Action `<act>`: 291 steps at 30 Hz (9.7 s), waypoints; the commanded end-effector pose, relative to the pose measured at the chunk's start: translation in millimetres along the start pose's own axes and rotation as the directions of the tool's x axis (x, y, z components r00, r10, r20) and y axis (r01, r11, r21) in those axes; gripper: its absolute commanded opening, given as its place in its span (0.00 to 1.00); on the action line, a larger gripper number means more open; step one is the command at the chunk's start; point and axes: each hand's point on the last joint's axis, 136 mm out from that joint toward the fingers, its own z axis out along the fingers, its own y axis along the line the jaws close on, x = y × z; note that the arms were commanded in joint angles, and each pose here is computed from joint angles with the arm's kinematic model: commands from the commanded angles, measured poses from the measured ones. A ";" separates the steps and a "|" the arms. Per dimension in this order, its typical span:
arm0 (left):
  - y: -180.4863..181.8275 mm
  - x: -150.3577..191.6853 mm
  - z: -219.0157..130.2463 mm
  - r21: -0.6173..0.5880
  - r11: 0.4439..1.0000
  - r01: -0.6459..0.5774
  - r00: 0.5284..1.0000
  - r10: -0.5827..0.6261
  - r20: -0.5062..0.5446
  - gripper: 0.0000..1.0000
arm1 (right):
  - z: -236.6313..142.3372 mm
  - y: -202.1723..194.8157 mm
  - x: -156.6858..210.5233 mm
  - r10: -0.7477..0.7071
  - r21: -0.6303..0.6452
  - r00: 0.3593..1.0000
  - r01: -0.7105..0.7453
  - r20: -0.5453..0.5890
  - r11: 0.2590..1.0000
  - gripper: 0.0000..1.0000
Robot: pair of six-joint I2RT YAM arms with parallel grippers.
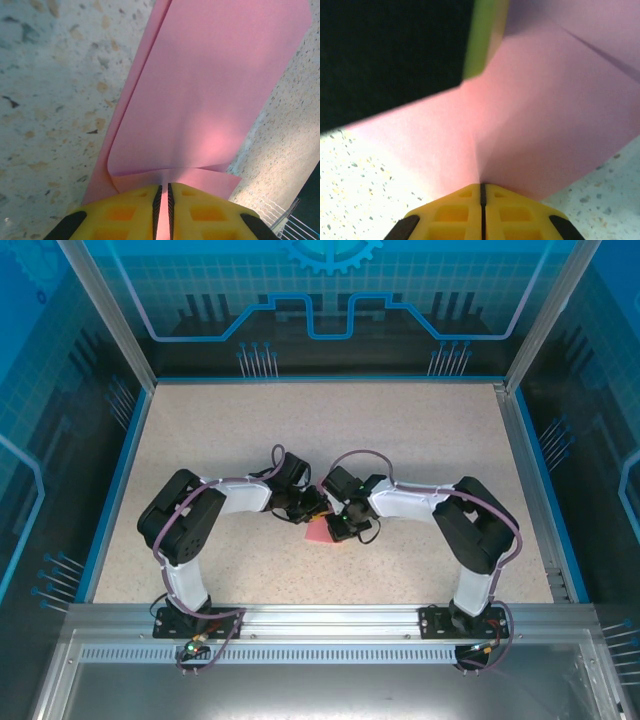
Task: Fold a paper plane with a square sheet of paper (pick it up from the middle)
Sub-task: Fold the triangle a second time at the center of the table, then turn over the paper at the center of the table.
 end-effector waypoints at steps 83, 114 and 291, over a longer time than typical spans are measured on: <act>11.9 48.7 9.0 -0.016 0.996 -0.083 0.994 0.082 -0.067 0.17 | 26.1 -35.9 56.7 0.195 0.038 0.974 -0.192 -0.112 0.981 0.06; 13.9 -49.5 -32.3 -0.086 0.988 -0.130 0.983 0.140 0.118 0.18 | 36.9 -63.8 89.9 0.202 0.178 0.955 -0.165 -0.217 0.970 0.06; -46.1 -2.3 -101.4 -0.170 0.919 -0.354 0.914 0.379 0.144 0.08 | -138.4 -129.9 -34.7 0.399 0.001 0.758 -0.466 0.516 0.885 0.98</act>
